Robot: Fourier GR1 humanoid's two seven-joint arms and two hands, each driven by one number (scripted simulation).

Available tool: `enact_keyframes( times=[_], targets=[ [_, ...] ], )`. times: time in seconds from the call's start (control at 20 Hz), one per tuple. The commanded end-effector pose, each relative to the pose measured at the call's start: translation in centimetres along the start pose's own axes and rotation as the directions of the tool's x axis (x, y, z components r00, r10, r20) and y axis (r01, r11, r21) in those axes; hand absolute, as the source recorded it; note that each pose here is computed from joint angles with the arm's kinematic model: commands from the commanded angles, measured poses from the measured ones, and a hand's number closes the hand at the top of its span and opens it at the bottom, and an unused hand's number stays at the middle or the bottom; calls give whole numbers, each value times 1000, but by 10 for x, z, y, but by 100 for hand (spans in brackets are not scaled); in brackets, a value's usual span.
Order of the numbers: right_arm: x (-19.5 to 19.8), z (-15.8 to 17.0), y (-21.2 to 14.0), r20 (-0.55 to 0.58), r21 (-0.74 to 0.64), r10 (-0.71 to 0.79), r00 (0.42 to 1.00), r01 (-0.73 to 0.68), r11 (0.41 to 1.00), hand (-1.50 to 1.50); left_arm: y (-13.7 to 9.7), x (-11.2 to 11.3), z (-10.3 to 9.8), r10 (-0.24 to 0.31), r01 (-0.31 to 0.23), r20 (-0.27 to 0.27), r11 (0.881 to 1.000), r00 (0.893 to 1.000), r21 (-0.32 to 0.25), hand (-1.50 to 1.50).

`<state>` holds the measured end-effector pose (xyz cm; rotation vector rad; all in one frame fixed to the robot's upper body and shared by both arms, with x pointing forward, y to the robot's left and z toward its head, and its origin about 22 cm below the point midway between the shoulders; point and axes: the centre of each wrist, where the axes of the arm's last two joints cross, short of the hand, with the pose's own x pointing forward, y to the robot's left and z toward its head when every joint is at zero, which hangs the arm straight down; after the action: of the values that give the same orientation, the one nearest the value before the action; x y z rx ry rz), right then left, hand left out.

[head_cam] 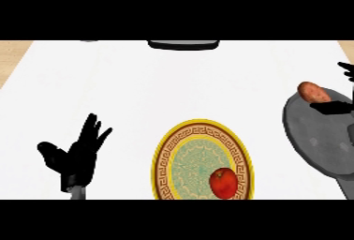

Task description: Pick the sweet potato from the plate and place it in the pan

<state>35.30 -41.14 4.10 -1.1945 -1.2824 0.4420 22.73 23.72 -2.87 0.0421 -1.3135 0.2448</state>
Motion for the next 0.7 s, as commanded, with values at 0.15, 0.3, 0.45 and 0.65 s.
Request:
enact_keyframes(
  times=[0.15, 0.3, 0.45, 0.65],
  targets=[
    [6, -18, -13, 52, -55, -472, 880, 475, 878, -150, 2, -11, 2, 9, -8, -67, 1000, 998, 7, 0],
    [-12, -16, -20, 59, -36, -584, 810, 586, 809, -150, 8, -6, -7, -13, 15, -62, 999, 998, 32, 0],
    [-48, -12, -52, 27, 4, -695, 718, 696, 719, -150, 10, -7, 1, 1, 2, -67, 999, 998, 53, 0],
    [-87, 5, -79, 32, 73, -744, 667, 741, 667, -150, 17, -22, 20, -5, 10, -71, 998, 997, 60, 0]
  ],
)
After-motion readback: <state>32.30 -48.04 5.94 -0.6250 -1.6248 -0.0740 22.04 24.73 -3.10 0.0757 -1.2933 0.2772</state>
